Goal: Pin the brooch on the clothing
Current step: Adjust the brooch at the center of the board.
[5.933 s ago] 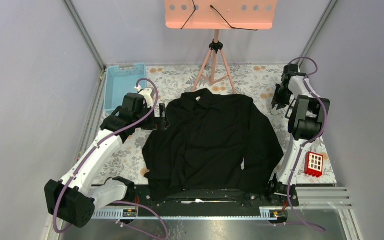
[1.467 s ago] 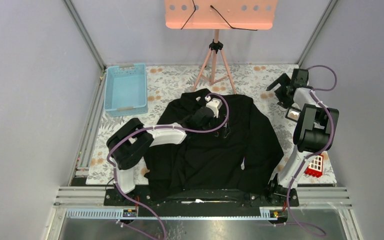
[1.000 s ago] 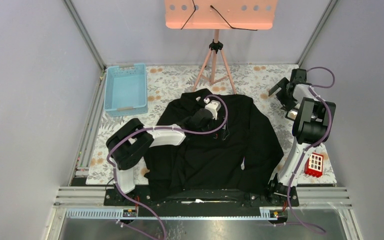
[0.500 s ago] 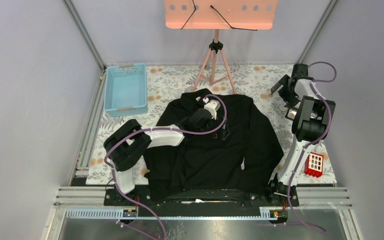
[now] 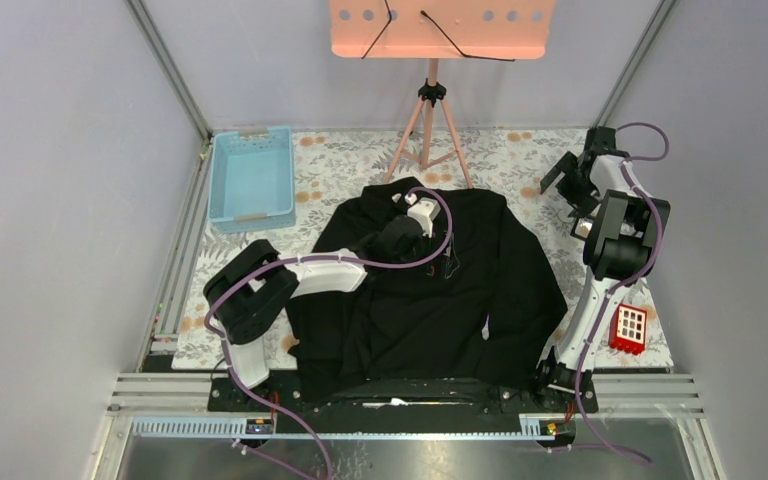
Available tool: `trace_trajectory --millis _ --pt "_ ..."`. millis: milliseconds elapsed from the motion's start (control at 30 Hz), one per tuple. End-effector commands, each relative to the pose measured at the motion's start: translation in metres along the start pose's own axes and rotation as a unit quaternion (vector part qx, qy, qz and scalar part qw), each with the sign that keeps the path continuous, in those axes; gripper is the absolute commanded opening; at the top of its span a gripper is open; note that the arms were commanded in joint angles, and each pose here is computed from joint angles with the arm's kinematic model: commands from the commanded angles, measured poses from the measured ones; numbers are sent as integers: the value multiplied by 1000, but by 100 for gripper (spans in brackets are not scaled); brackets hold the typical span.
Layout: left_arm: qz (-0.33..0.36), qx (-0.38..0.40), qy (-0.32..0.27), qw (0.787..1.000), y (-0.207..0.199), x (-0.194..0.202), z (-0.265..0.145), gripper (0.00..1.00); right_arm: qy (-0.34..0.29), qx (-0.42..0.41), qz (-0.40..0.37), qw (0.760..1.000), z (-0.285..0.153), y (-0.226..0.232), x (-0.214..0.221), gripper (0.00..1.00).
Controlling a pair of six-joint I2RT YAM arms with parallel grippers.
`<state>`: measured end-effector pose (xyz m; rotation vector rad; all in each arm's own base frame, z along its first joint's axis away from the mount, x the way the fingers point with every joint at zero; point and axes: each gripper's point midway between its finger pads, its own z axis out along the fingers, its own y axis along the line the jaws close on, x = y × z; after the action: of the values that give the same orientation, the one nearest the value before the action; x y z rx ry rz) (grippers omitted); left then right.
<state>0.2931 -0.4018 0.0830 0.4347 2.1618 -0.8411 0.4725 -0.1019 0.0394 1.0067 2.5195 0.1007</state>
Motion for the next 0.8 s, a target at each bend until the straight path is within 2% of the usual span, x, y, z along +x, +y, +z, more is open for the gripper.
trace_trajectory --millis 0,367,567,767 --pt "-1 18 -48 999 -15 -36 -11 98 6 -17 -7 1000 -4 0 6 100" --pt "-3 19 -47 999 -12 -30 -13 98 0 -41 -30 999 -2 5 5 100" --pt "8 16 -45 999 -10 -28 -18 98 -47 -62 -26 997 -26 2 13 100" --pt "1 21 -46 999 -13 -29 -11 98 12 -71 -48 996 -23 12 47 100"
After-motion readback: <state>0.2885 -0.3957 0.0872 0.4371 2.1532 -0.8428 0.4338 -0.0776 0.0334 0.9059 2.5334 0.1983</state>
